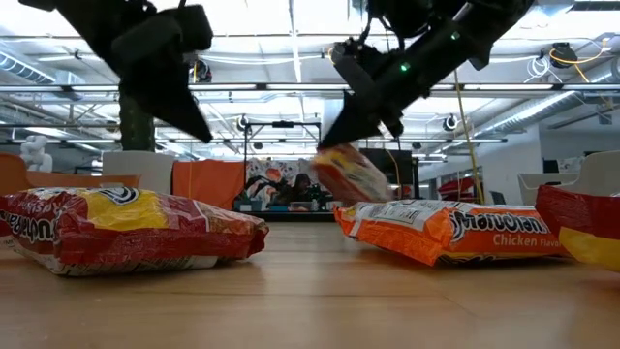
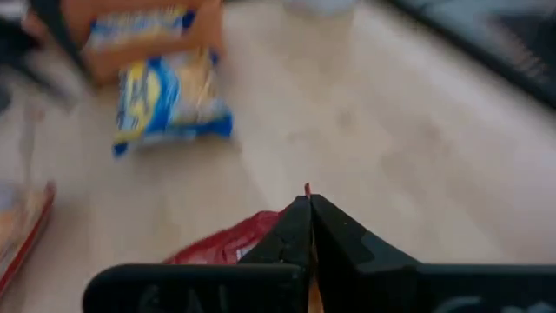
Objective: Sort Maruchan noodles
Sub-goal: Put the top red noodle pack into the black bin
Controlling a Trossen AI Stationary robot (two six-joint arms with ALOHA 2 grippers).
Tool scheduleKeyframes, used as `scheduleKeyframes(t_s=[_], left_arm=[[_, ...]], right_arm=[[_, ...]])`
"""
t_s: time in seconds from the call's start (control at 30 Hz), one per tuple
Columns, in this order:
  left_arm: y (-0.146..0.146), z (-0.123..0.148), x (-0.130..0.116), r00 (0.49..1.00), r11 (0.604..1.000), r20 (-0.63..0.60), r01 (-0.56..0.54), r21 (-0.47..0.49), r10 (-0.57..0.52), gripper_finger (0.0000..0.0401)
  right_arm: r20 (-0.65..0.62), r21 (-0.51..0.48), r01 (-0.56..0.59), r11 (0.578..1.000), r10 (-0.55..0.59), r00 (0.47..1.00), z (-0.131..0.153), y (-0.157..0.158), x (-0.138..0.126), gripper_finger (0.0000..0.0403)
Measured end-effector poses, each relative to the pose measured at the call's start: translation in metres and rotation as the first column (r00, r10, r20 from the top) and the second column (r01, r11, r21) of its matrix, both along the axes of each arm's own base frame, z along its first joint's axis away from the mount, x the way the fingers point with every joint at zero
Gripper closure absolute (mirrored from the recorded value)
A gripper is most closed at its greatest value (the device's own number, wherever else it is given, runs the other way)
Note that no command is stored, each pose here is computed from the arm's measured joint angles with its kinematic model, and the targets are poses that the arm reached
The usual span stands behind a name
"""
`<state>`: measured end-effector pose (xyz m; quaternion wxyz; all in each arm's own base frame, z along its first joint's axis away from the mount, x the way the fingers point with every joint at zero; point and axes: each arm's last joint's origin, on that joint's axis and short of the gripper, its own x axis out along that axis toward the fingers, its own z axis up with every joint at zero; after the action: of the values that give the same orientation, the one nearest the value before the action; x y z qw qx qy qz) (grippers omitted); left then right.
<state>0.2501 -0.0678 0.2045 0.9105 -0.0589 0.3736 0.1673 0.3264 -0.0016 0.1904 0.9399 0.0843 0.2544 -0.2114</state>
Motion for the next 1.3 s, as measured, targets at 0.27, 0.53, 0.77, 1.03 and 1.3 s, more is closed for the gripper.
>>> scheduleKeyframes(t_s=[0.27, 0.53, 0.77, 1.03, 1.3], left_arm=[[-0.007, 0.010, 0.008, 0.990, 1.000, 0.138, 0.019, 0.012, -0.020, 0.0290], [-0.005, 0.013, 0.010, 0.978, 0.987, 0.200, -0.085, 0.138, 0.056, 0.0174], [-0.006, 0.021, 0.030, 0.937, 0.976, 0.348, -0.086, 0.198, 0.012, 0.0125], [0.017, 0.005, 0.057, 0.909, 0.956, 0.409, -0.187, 0.227, 0.081, 0.0123], [0.023, -0.022, 0.071, 0.938, 0.965, 0.344, -0.126, 0.231, 0.041, 0.0123]], right_arm=[[0.165, -0.134, 0.020, 0.991, 0.003, 0.986, 0.018, 0.013, 0.008, 0.0403], [0.221, -0.175, 0.049, 0.983, -0.009, 0.975, 0.024, 0.018, 0.009, 0.0403], [0.204, -0.232, 0.101, 0.967, -0.053, 0.978, 0.024, 0.024, 0.007, 0.0403], [0.181, -0.274, 0.079, 0.959, -0.030, 0.983, 0.024, 0.026, 0.007, 0.0403], [0.172, -0.281, 0.053, 0.958, -0.004, 0.985, 0.024, 0.027, 0.007, 0.0403]])
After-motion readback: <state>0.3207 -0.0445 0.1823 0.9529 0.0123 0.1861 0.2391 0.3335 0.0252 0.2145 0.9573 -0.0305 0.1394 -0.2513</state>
